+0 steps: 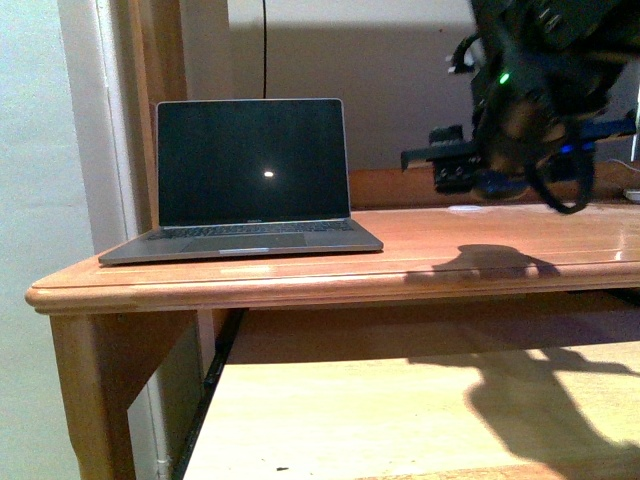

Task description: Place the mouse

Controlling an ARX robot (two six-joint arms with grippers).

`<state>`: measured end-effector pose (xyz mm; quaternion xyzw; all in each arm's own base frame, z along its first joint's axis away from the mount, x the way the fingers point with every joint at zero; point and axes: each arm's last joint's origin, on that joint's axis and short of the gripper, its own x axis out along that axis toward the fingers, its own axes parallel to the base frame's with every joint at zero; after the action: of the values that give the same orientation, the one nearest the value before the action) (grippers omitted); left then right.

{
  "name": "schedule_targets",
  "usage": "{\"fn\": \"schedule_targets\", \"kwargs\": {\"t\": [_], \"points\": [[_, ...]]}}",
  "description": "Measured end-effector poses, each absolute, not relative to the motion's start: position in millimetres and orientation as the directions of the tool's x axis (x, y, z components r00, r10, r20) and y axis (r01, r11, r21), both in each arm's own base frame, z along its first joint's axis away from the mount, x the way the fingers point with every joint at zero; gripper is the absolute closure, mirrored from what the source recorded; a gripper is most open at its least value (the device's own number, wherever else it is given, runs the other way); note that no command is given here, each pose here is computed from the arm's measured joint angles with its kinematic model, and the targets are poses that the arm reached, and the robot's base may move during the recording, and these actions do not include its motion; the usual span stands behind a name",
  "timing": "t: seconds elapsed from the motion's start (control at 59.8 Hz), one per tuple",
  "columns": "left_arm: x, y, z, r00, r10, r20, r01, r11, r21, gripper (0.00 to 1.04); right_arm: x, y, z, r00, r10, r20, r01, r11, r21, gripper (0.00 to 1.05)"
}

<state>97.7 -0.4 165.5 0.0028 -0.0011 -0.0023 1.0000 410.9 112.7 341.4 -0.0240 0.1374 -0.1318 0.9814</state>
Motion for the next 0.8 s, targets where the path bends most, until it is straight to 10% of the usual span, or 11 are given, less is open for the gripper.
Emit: {"fn": "schedule_targets", "kwargs": {"t": [0.201,0.335,0.536,0.653,0.803], "points": [[97.7,-0.4,165.4,1.0,-0.005,0.002,0.005,1.0,0.004,1.02,464.5,127.5,313.8,0.893,-0.347,-0.287,0.317,0.937,-0.146,0.5],[97.7,-0.4,165.4,1.0,-0.005,0.002,0.005,1.0,0.004,0.72,480.4,138.5,299.1,0.89,-0.352,-0.29,0.306,0.932,-0.192,0.49],[97.7,-0.4,165.4,1.0,-0.005,0.002,0.005,1.0,0.004,0.31,476.5,138.6,300.1,0.927,-0.286,-0.241,0.262,0.956,-0.13,0.1],[97.7,-0.4,165.4,1.0,-0.005,0.002,0.005,1.0,0.004,0.13,458.2,120.6,316.0,0.957,-0.23,-0.175,0.224,0.973,-0.051,0.08],[97.7,-0.4,165.4,1.0,-0.005,0.002,0.005,1.0,0.004,0.08,402.7,76.1,349.1,0.99,-0.132,-0.053,0.134,0.99,0.045,0.07]]}}
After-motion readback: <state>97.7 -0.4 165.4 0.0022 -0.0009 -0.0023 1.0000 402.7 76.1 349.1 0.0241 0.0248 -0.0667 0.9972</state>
